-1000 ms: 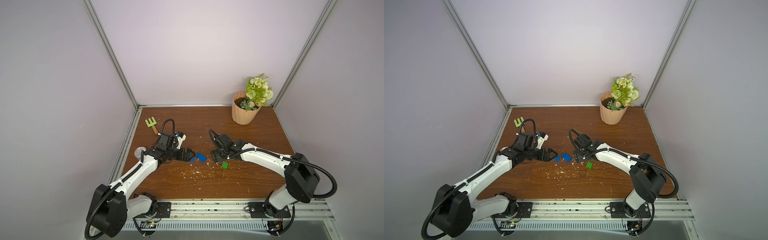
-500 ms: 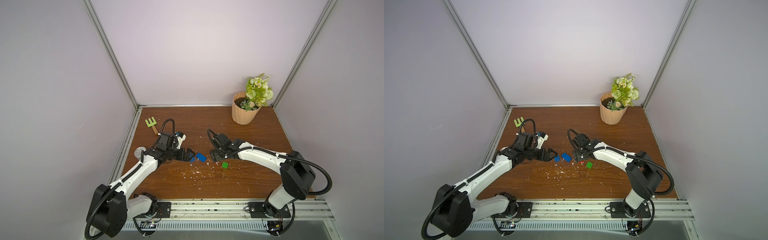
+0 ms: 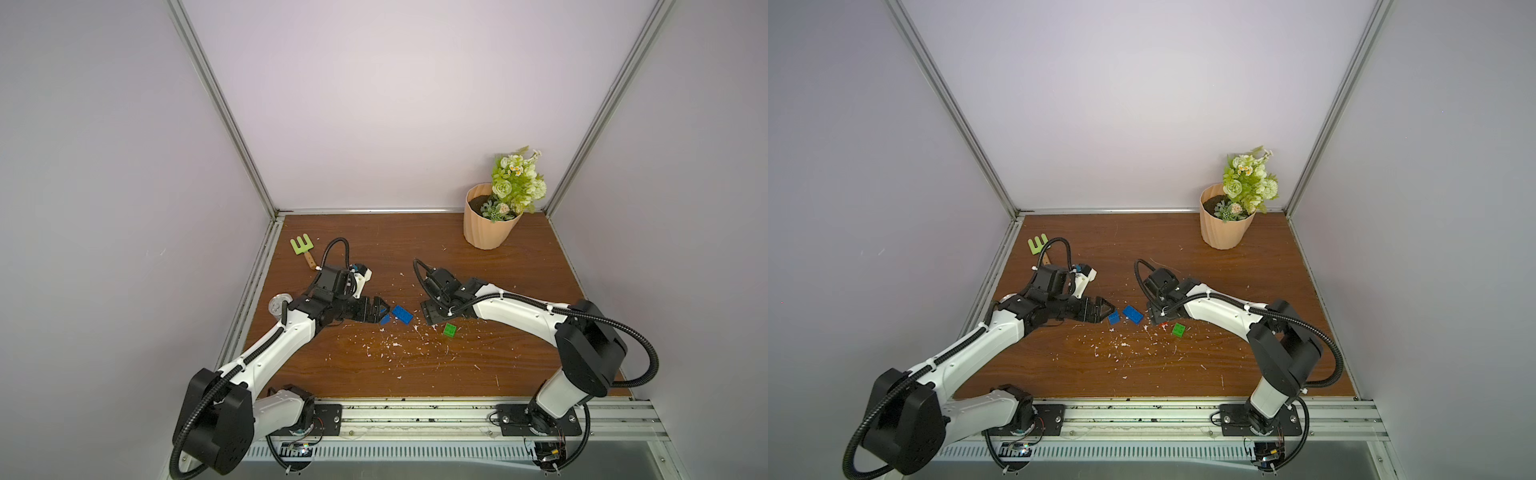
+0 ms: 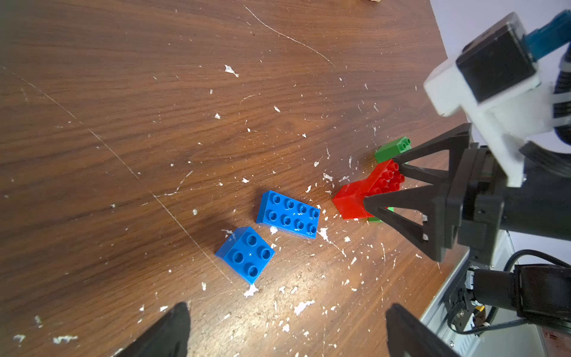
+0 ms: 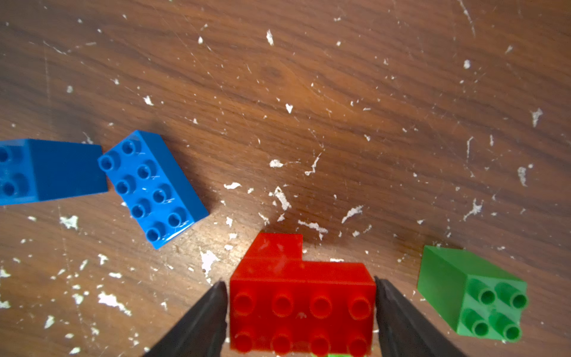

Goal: Assemble a giraffe with lego
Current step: Assemble the lego brick with the lego brick.

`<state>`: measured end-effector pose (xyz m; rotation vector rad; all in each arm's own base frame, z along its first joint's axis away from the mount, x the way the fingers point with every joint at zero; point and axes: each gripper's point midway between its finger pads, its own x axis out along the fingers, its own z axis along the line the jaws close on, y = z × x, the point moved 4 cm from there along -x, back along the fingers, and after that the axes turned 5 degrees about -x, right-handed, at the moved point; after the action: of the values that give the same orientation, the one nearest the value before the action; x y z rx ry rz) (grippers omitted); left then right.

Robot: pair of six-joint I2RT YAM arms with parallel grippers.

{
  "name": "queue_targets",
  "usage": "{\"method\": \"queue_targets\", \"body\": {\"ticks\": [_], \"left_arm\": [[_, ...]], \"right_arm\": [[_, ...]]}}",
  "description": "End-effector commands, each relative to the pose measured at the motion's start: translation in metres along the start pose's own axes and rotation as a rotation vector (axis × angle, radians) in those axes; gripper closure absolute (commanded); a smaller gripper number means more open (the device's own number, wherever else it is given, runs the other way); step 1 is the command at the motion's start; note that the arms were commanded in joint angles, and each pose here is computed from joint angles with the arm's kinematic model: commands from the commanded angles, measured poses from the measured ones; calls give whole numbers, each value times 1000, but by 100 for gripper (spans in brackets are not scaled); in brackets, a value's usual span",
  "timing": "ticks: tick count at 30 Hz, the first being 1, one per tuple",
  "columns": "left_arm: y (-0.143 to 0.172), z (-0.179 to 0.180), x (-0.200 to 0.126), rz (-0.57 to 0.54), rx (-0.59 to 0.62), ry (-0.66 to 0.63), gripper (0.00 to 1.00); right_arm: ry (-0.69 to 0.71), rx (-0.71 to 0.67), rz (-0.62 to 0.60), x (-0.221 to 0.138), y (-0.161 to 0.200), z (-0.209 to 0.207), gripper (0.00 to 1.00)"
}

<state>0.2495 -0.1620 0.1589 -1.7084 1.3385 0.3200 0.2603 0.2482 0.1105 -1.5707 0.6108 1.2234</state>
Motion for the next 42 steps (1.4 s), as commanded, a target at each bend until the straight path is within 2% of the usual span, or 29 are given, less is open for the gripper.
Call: {"method": "queue_targets", "body": {"ticks": [1, 11, 24, 42], "left_arm": [[4, 0, 0, 17, 3, -12, 1], [4, 0, 1, 23, 1, -10, 1], [7, 0, 4, 38, -7, 6, 0], [8, 1, 6, 47, -11, 3, 0]], "right_arm": [[22, -4, -16, -2, -5, -1, 24], [34, 2, -17, -5, -5, -3, 33], [75, 49, -42, -23, -15, -25, 35], [95, 108, -36, -27, -6, -63, 35]]}}
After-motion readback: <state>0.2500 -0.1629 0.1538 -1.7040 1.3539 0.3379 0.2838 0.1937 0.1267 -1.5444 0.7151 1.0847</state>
